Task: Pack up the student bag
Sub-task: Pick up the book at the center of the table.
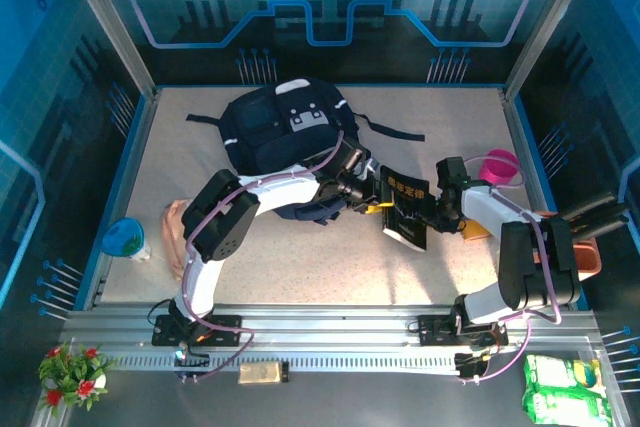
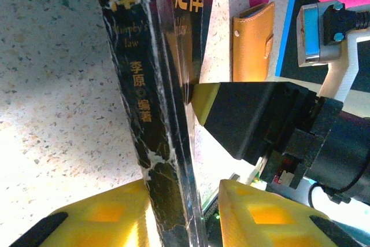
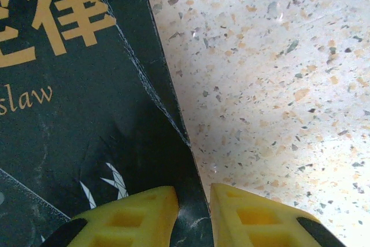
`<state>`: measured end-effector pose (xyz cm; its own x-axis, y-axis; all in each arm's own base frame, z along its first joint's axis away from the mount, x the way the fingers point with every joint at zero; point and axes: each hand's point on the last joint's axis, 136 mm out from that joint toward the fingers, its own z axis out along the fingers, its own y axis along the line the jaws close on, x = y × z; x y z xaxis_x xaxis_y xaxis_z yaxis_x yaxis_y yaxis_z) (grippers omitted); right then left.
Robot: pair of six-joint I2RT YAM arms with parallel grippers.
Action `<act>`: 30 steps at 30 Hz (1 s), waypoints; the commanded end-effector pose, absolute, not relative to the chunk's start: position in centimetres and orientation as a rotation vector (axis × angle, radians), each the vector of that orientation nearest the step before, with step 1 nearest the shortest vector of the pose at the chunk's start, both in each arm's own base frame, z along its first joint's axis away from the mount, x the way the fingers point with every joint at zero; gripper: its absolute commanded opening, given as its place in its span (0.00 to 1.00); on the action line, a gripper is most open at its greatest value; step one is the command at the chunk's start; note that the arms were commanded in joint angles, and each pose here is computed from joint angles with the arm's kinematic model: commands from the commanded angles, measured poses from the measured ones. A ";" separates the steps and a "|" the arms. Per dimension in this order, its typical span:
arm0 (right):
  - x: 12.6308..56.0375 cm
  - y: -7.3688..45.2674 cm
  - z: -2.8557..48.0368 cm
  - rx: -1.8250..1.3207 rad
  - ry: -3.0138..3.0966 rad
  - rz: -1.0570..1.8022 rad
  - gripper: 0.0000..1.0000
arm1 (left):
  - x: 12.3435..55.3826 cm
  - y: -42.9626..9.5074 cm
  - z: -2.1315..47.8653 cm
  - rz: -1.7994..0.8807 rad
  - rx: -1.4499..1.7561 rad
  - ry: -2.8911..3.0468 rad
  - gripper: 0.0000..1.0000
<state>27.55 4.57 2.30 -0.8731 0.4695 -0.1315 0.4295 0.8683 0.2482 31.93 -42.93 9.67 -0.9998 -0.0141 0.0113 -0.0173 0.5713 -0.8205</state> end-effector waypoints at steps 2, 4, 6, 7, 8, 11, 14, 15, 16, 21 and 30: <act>26.2 5.3 0.6 0.731 2.919 0.366 0.26 | 31.4 -44.1 9.4 1.492 -0.010 -2.717 0.39; 26.2 5.3 0.5 0.731 2.920 0.368 0.26 | 31.5 -44.2 9.0 1.482 -0.002 -2.715 0.39; 26.2 5.4 0.5 0.732 2.922 0.370 0.26 | 31.6 -44.3 8.7 1.474 0.008 -2.716 0.39; 26.2 5.4 0.5 0.732 2.921 0.372 0.26 | 31.6 -44.4 8.5 1.470 0.010 -2.716 0.39; 26.2 5.4 0.4 0.734 2.923 0.372 0.26 | 31.7 -44.4 8.3 1.464 0.017 -2.715 0.39; 26.2 5.4 0.3 0.736 2.924 0.374 0.26 | 31.7 -44.7 7.9 1.459 0.021 -2.712 0.37; 26.2 5.4 0.4 0.735 2.921 0.370 0.26 | 31.9 -44.7 7.8 1.457 0.025 -2.718 0.33; 26.3 5.3 0.5 0.733 2.918 0.369 0.26 | 32.0 -44.7 8.0 1.457 0.026 -2.725 0.32; 26.4 5.3 0.8 0.731 2.912 0.365 0.26 | 32.0 -44.6 8.1 1.457 0.026 -2.732 0.28; 27.5 5.1 3.2 0.669 2.832 0.372 0.31 | 32.9 -43.4 9.8 1.478 0.017 -2.798 0.19; 32.3 7.7 13.7 0.459 2.427 0.660 0.61 | 35.4 -38.0 15.5 1.547 0.021 -2.972 0.13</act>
<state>30.61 6.21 10.26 -0.8105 0.4524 -0.3721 0.2695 0.8520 0.4488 33.71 -40.01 10.64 -0.9960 -0.0747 -0.0485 -0.0071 0.6088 -0.7933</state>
